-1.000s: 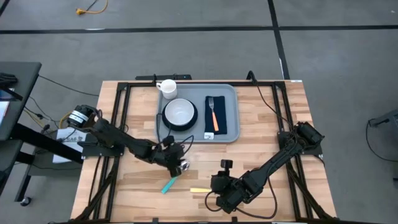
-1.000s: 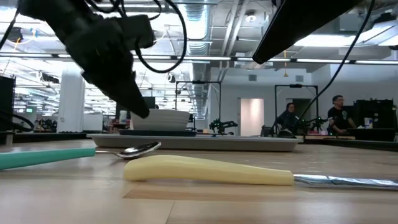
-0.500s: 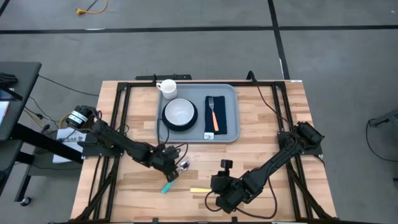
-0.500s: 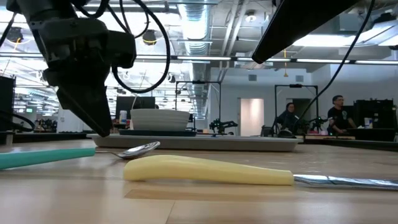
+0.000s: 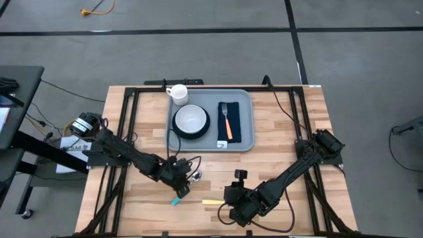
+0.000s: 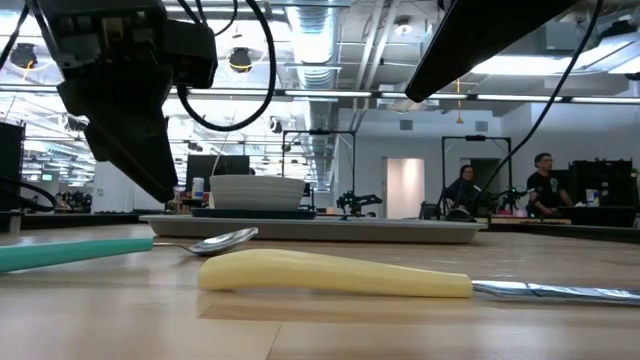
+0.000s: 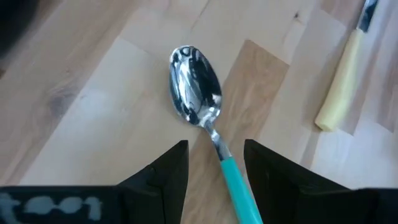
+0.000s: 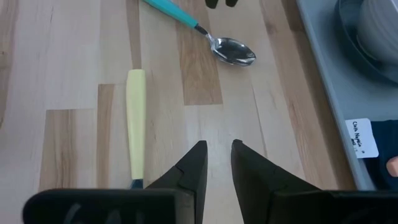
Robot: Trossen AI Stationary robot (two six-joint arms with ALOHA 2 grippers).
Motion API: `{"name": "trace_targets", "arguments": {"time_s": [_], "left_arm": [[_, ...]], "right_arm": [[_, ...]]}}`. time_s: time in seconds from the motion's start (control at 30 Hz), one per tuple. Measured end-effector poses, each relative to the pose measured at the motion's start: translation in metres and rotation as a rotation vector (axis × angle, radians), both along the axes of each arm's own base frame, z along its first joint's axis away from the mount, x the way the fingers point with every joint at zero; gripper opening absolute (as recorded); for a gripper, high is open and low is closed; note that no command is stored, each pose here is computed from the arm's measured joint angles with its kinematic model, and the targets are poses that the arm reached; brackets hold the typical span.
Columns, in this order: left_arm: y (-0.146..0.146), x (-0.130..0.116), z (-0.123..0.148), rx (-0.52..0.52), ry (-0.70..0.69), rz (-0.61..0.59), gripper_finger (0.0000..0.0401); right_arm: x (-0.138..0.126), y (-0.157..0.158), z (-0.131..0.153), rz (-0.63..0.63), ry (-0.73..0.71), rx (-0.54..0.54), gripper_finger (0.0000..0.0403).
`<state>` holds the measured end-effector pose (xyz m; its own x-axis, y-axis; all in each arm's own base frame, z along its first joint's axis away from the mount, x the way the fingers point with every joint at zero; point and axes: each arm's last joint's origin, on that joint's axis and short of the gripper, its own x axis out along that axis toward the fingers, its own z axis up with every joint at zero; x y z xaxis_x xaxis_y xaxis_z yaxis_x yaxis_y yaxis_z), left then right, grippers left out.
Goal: Set up tray
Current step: Put the blue spoon on the blue napkin to the left of the orange fork
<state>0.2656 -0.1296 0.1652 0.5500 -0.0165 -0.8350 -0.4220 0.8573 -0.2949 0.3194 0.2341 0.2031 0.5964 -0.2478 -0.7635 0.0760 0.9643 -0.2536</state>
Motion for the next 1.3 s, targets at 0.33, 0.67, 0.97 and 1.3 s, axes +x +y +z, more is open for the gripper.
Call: {"name": "trace_targets", "arguments": {"time_s": [0.33,0.67,0.97,1.3], "left_arm": [[0.002,-0.003,0.0,0.009,0.038,0.088,0.0144],[-0.003,-0.003,0.001,-0.027,0.022,0.088,0.0144],[-0.024,0.002,0.025,0.038,-0.066,0.029,0.0144],[-0.02,0.007,0.007,0.092,0.019,0.06,0.0144]], "right_arm": [[0.0,0.0,0.0,0.0,-0.003,0.002,0.0065],[0.0,0.0,0.0,0.0,-0.003,0.002,0.0066],[0.0,0.0,0.0,0.0,-0.003,0.002,0.0066],[0.002,0.002,0.001,0.0,-0.021,0.02,0.0066]]}}
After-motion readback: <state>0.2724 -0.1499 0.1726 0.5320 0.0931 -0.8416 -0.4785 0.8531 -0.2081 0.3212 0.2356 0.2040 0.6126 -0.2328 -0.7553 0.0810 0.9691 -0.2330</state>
